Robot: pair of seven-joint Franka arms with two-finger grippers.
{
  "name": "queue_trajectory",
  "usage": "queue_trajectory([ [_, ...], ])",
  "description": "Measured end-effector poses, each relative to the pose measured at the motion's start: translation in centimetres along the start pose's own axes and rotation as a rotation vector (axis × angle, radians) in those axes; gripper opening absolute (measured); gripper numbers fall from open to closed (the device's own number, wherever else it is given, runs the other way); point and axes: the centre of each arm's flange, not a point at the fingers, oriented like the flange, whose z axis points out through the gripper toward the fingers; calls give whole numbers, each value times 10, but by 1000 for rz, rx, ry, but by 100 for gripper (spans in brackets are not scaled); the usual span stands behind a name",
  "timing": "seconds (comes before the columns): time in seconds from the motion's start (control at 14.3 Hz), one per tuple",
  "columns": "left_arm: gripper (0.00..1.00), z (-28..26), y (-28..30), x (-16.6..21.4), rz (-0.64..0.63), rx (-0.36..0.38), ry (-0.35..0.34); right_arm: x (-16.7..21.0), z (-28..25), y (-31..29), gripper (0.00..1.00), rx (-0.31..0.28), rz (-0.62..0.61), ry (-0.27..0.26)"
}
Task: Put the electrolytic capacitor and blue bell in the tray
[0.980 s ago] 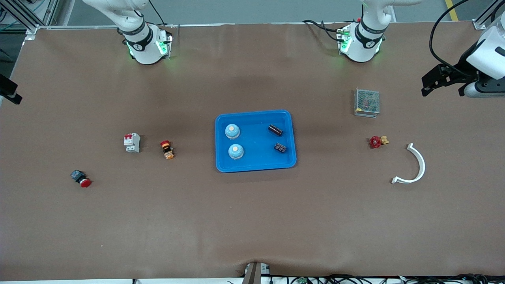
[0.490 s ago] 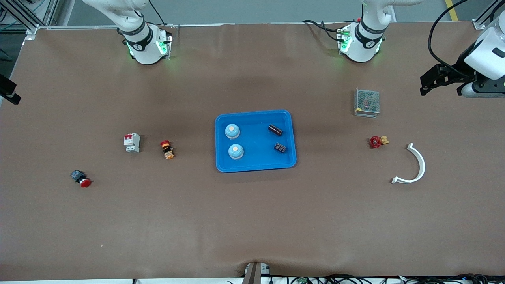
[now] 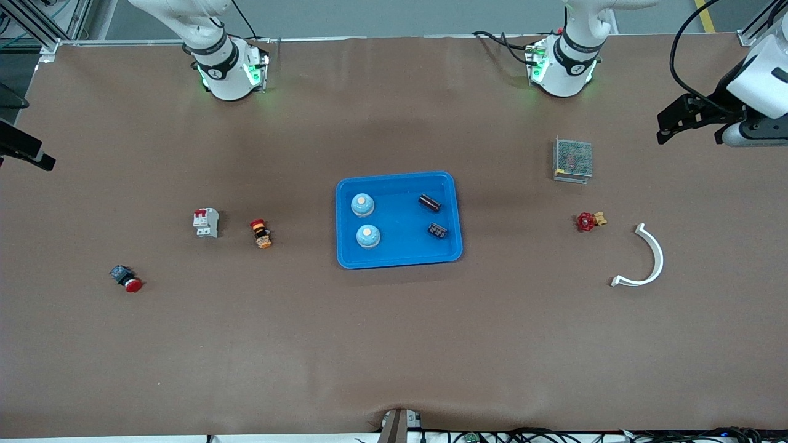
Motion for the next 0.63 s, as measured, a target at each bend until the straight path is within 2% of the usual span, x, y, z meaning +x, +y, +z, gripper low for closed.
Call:
queue_trajectory([
  [0.35, 100, -17, -1, 0, -1, -3, 37, 0, 3, -2, 100, 0, -3, -13],
  [0.63, 100, -14, -1, 2, -1, -3, 31, 0, 4, -9, 100, -58, -23, -18],
])
